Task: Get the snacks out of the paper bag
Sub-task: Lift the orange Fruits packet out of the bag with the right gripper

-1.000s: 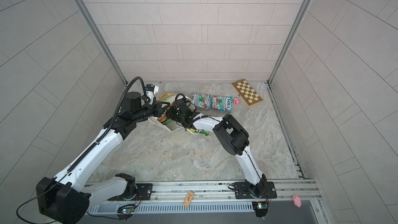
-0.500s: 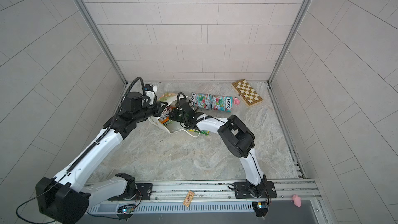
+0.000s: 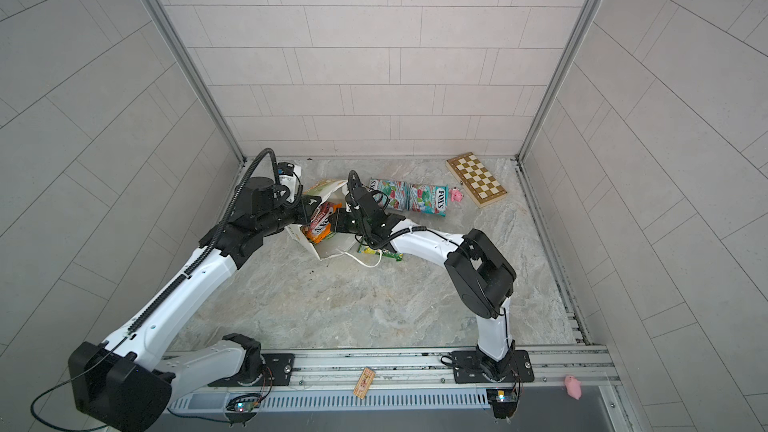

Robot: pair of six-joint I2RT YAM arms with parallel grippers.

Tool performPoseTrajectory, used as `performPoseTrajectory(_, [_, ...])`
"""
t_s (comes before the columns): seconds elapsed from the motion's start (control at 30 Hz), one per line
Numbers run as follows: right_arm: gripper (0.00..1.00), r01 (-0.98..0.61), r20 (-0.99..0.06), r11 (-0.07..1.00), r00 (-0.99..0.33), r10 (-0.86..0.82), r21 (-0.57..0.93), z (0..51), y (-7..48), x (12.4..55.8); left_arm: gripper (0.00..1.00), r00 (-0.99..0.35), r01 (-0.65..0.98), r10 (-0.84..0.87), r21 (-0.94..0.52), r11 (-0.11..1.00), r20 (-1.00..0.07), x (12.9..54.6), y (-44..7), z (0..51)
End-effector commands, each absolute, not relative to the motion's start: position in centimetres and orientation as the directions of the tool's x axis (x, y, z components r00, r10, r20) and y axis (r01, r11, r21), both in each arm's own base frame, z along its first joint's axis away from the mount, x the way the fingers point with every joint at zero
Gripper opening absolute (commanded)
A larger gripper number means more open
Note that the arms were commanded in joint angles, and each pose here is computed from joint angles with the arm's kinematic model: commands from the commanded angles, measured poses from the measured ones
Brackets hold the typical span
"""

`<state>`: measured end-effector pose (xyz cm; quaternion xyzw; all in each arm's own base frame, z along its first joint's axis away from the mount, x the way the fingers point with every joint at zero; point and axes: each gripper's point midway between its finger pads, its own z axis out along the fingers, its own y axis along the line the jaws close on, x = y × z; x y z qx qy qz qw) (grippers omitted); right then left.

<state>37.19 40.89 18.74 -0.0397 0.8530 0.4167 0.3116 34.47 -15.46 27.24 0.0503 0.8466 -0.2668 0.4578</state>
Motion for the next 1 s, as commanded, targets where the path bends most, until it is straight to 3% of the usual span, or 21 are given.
performPoseTrajectory(0.0, [0.00, -0.413, -0.632, 0.649, -0.763, 0.137, 0.639, 21.7, 39.9, 35.9, 0.00, -0.564, 0.318, -0.167, -0.399, 0.860, -0.809, 34.7, -15.2, 28.2])
performPoseTrajectory(0.57, [0.00, -0.596, -0.742, 0.608, -0.670, -0.018, 0.524, 27.3, 35.8, 30.4, 0.00, -0.570, 0.312, -0.169, -0.402, 0.861, -0.804, 34.8, -15.2, 27.9])
performPoseTrajectory(0.97, [0.00, -0.611, -0.795, 0.625, -0.606, 0.024, 0.485, 31.9, 29.5, 28.4, 0.00, -0.565, 0.315, -0.169, -0.401, 0.860, -0.807, 34.7, -15.2, 28.1])
